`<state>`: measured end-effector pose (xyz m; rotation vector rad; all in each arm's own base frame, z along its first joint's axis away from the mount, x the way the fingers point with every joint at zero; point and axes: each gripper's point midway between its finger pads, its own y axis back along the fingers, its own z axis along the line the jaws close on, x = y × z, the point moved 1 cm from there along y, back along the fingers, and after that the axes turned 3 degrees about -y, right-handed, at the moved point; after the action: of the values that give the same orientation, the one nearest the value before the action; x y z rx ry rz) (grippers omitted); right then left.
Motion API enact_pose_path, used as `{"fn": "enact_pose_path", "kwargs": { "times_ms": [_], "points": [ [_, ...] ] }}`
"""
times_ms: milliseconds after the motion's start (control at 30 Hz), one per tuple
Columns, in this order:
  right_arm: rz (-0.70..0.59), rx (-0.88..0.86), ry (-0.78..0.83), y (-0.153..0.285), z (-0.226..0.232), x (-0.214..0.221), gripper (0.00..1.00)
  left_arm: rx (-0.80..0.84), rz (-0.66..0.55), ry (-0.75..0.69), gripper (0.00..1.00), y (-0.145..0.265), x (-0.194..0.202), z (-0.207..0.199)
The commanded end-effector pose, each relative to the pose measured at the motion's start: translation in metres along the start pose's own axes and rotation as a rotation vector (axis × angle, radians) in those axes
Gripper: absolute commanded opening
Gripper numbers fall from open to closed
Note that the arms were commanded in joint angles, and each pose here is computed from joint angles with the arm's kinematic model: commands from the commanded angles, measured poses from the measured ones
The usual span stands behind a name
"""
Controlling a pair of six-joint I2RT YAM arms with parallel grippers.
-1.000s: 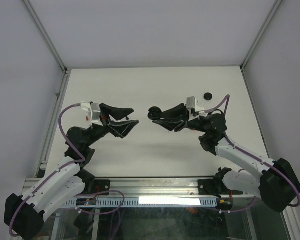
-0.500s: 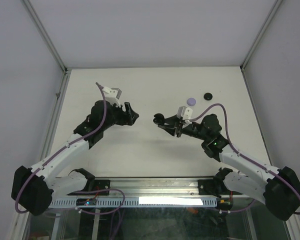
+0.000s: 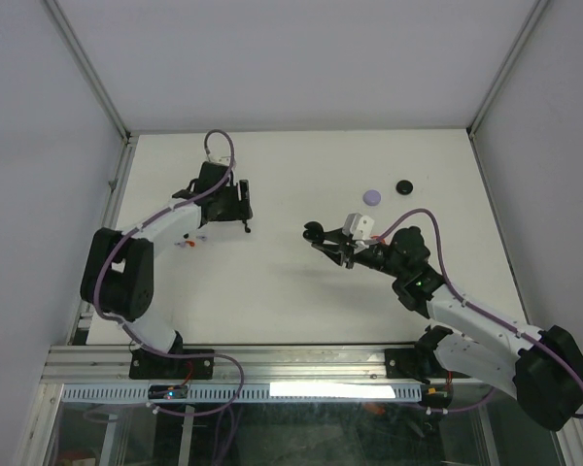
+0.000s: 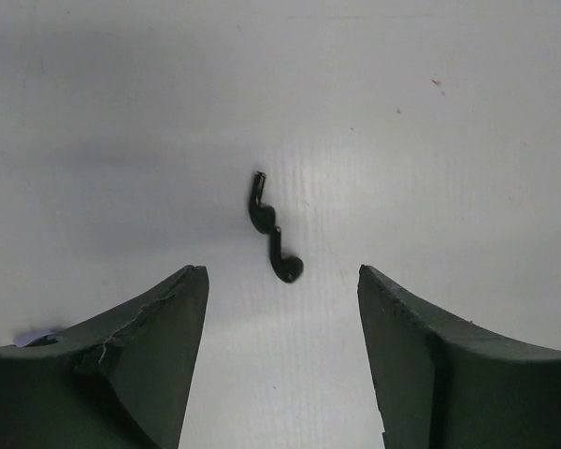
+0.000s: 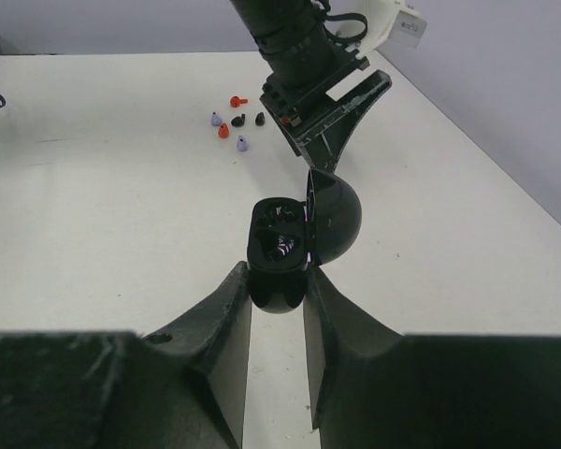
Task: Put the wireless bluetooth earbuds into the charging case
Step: Pick up the earbud from the center of the board.
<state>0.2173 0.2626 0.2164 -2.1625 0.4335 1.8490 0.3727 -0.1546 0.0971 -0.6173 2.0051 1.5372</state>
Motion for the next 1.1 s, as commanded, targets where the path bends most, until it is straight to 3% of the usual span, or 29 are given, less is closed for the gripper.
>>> {"fn": "enact_pose_path", "kwargs": {
  "times_ms": [0,267,533,767,1067],
  "points": [
    [-0.065,0.022,0.053,0.002,-0.005,-0.02,0.0,0.041,0.036,-0.062,0.64,-0.02,-0.017,0.002],
    [-0.07,0.025,0.043,0.004,-0.004,-0.02,0.0,0.066,0.176,-0.116,0.58,-0.059,-0.004,0.005],
    [-0.065,0.027,0.04,0.004,-0.004,-0.02,0.0,0.137,0.271,-0.187,0.55,-0.07,0.02,-0.014],
    [-0.069,0.039,0.048,0.007,-0.005,-0.023,0.0,0.234,0.354,-0.32,0.5,-0.058,0.05,-0.042],
    [-0.055,0.053,0.051,0.009,-0.008,-0.024,0.0,0.396,0.37,-0.558,0.48,-0.027,0.074,-0.075]
  ]
}}
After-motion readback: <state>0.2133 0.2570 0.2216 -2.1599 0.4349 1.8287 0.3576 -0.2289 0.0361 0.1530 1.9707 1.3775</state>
